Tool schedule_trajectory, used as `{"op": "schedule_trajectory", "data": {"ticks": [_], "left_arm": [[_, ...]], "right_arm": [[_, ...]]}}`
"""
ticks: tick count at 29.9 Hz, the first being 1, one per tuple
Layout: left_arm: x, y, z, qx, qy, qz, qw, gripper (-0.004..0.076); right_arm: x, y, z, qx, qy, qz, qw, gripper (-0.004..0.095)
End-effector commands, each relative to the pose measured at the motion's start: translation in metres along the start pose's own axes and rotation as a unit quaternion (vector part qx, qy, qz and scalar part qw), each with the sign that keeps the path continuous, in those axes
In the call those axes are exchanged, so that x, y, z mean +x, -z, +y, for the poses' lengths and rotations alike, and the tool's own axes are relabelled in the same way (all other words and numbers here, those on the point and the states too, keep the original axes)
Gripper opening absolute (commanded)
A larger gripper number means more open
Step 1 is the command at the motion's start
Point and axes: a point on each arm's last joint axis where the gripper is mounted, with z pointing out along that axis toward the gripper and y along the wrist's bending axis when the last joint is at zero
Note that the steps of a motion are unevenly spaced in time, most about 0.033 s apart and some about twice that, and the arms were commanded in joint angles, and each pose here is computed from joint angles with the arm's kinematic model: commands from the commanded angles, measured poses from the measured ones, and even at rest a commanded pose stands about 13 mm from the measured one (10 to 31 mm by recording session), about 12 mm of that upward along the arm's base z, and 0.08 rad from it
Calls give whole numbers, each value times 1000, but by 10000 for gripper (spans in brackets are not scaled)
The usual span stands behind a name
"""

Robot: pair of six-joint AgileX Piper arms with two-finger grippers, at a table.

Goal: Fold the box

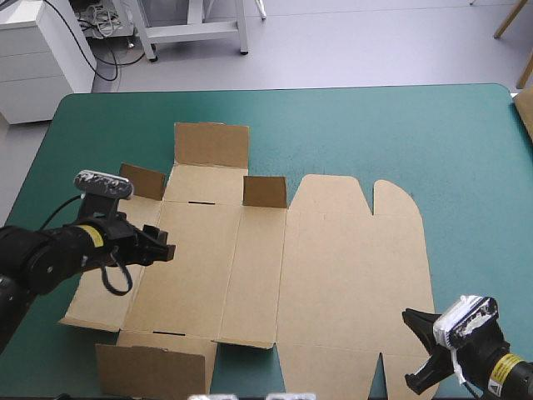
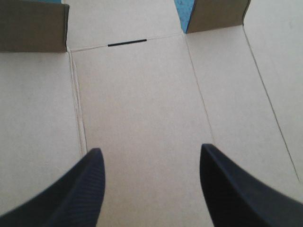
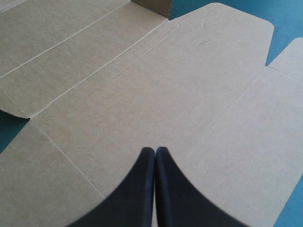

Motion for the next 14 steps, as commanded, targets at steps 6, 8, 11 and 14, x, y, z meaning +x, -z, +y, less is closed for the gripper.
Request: {"op": "schedule_trajectory", "data": {"ticks": [6,8,11,14], "left_arm": [[-46,-31,12,-37,29,60,997,424],[-49,-42,29,-49,56,97,993,424],[-47,-54,58,-56,99,144,983,424],[-41,-59,89,-37,113,173,978,424]], "right_arm": [[-13,4,1,-3,1,-44,999,-16],[-13,4,1,-3,1,-44,999,-16],[-13,4,1,-3,1,-44,999,-16],[-13,4,1,-3,1,-44,999,-16]]}}
